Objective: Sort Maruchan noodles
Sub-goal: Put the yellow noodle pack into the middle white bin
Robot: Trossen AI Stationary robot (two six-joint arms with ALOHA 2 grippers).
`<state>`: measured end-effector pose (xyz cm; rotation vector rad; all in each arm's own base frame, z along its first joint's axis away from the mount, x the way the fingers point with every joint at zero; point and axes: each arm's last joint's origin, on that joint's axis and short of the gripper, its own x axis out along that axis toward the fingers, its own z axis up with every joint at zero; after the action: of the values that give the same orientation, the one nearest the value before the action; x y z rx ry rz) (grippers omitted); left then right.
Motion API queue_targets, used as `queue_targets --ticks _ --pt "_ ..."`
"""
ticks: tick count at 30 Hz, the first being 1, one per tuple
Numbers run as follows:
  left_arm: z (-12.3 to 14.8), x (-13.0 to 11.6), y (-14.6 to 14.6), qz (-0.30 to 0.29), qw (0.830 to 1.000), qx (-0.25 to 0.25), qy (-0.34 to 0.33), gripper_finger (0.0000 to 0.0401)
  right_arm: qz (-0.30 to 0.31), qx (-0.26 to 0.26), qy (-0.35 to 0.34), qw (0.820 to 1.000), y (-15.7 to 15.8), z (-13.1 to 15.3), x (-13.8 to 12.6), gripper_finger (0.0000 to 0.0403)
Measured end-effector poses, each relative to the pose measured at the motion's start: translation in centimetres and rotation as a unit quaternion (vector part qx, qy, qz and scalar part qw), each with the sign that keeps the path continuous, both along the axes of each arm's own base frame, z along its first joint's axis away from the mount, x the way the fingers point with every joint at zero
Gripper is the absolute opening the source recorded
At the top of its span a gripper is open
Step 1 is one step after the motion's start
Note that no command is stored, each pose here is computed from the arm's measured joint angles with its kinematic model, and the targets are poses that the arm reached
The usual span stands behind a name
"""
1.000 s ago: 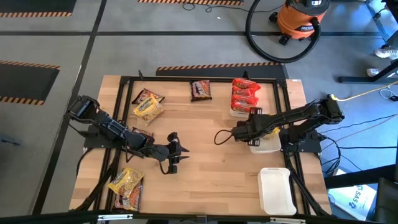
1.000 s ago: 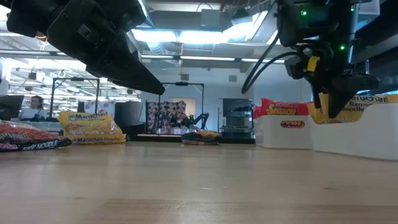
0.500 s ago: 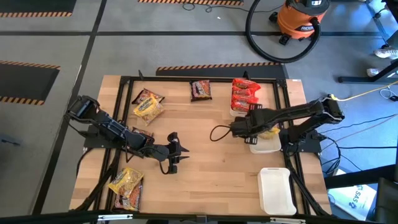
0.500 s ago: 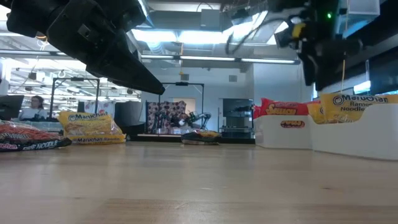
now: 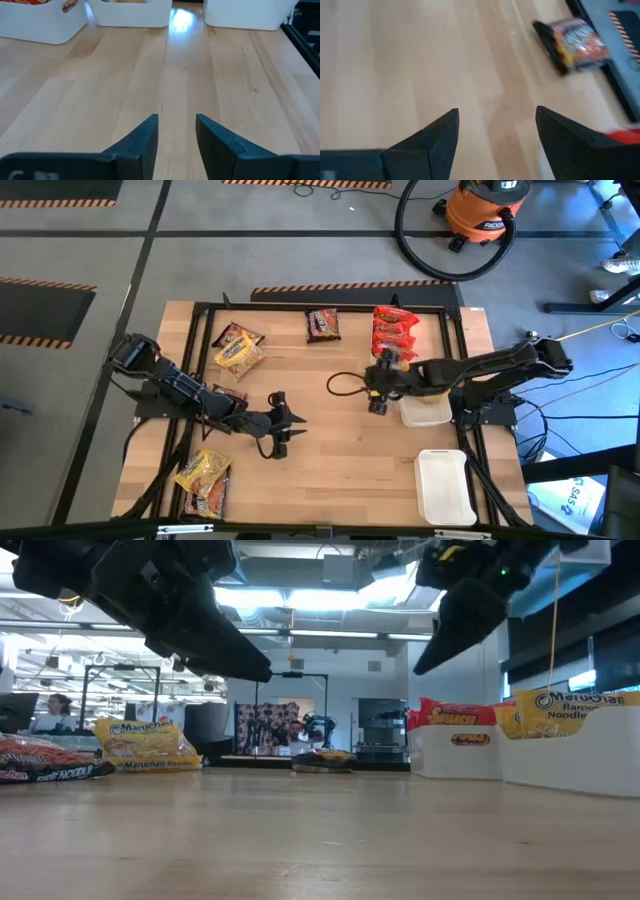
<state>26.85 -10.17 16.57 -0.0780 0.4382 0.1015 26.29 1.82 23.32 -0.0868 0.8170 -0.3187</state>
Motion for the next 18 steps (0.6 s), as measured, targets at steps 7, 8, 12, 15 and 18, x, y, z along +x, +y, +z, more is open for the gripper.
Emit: queue_targets --ticks 7,8,12,15,18 --pt "0.2 0.4 1.4 0.031 0.999 -0.027 -0.005 0.0183 0.068 0.121 -0.114 0.984 0.9 -3.0 1.7 0.0241" --pt "0.5 0.4 1.7 0.033 0.999 -0.032 -0.003 0.0187 0.074 0.131 -0.122 0.981 1.0 -3.2 1.9 0.0241" --pt "3.1 -0.8 3.0 0.052 0.998 -0.030 0.020 0.0189 0.092 0.153 -0.130 0.975 1.7 -4.0 2.7 0.0241" --pt "5.7 -2.3 4.7 0.086 0.995 -0.026 0.054 0.0187 0.101 0.146 -0.136 0.975 2.5 -4.6 3.3 0.0241" --pt "8.2 -4.0 7.0 0.145 0.985 -0.019 0.091 0.0187 0.113 0.147 -0.140 0.973 3.3 -5.4 3.8 0.0241"
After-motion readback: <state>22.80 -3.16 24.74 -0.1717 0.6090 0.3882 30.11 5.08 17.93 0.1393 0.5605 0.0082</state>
